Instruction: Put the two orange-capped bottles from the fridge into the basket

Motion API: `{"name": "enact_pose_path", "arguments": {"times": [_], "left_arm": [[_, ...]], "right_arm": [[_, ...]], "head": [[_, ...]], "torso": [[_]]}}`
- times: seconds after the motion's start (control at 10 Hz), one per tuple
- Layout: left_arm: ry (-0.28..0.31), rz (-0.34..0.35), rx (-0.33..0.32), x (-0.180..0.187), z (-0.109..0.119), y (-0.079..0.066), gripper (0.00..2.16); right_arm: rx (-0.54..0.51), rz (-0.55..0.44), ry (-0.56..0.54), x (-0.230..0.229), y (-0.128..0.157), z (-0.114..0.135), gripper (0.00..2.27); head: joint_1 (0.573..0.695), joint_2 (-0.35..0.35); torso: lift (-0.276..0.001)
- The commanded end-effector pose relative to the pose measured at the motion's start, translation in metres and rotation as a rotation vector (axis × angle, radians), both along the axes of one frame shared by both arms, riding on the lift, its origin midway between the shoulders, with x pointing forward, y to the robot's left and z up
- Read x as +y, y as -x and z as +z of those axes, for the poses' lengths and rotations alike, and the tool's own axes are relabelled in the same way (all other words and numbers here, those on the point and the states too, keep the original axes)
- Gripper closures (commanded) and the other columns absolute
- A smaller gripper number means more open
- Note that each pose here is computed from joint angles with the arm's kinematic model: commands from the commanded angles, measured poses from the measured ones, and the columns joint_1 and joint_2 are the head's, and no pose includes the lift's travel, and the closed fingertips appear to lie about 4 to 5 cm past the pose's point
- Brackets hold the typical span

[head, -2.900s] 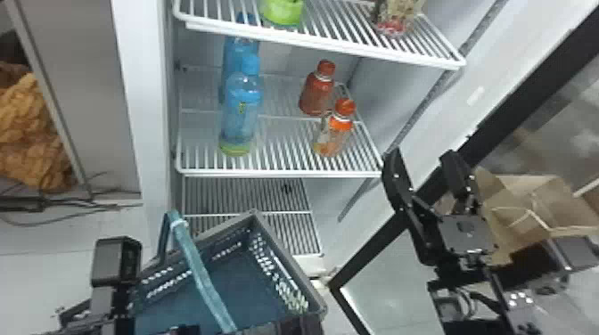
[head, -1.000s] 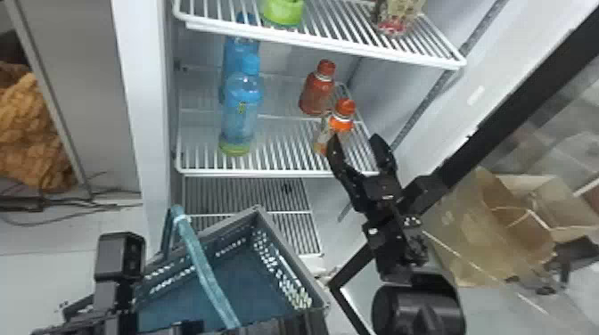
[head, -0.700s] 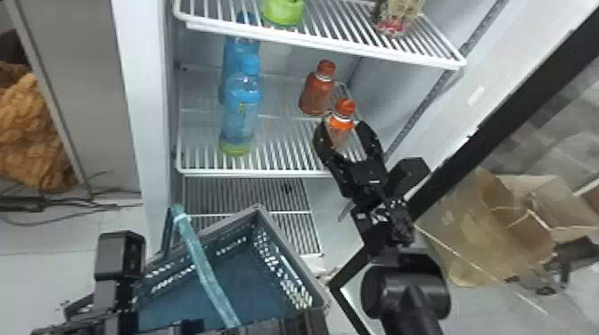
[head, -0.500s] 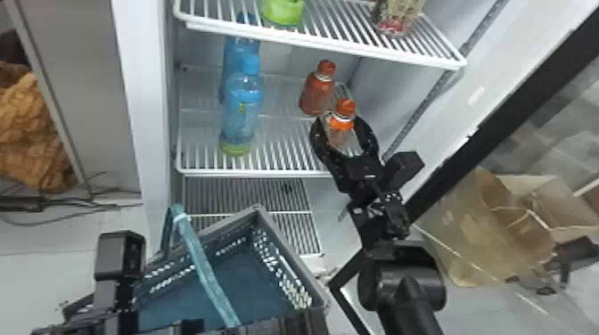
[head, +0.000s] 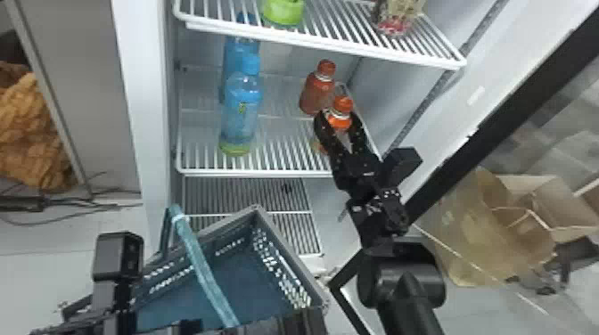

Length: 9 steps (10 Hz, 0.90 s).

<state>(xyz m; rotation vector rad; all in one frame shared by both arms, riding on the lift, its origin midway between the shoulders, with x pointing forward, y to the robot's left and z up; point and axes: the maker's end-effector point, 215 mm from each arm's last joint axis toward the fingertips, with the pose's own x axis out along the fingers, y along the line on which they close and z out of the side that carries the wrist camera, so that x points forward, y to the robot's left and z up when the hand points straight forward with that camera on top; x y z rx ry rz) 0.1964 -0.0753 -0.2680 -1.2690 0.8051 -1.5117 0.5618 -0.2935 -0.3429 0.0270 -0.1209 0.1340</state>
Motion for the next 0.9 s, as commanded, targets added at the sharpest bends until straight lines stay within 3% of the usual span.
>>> {"name": "enact_pose_path", "arguments": {"times": [0.0,0.2,0.4,0.6,0.8], "left_arm": [[-0.001,0.002,0.000,0.001,0.000,-0.001,1.17],[0.001,0.002,0.000,0.001,0.000,-0.001,1.17],[-0.001,0.001,-0.003,0.001,0.000,-0.001,1.17],[-0.001,-0.003,-0.004,0.000,0.000,0.000,1.17],[-0.001,-0.003,-0.007,0.000,0.001,-0.001,1.17]], "right_arm": [[-0.017,0.002,-0.014,0.001,0.006,0.009,0.75],[-0.072,0.029,-0.043,0.009,0.030,0.044,0.75],[-0.061,0.132,-0.112,0.042,0.057,0.073,0.75],[0.005,0.260,-0.173,0.087,0.092,0.093,0.75],[0.181,0.382,-0.211,0.128,0.134,0.083,0.75]], "head": [[0.695,-0.350],[0.695,-0.350],[0.695,-0.350],[0.695,-0.350],[0.695,-0.350]], "torso": [[-0.235],[-0.235],[-0.235],[-0.235],[-0.235]]}}
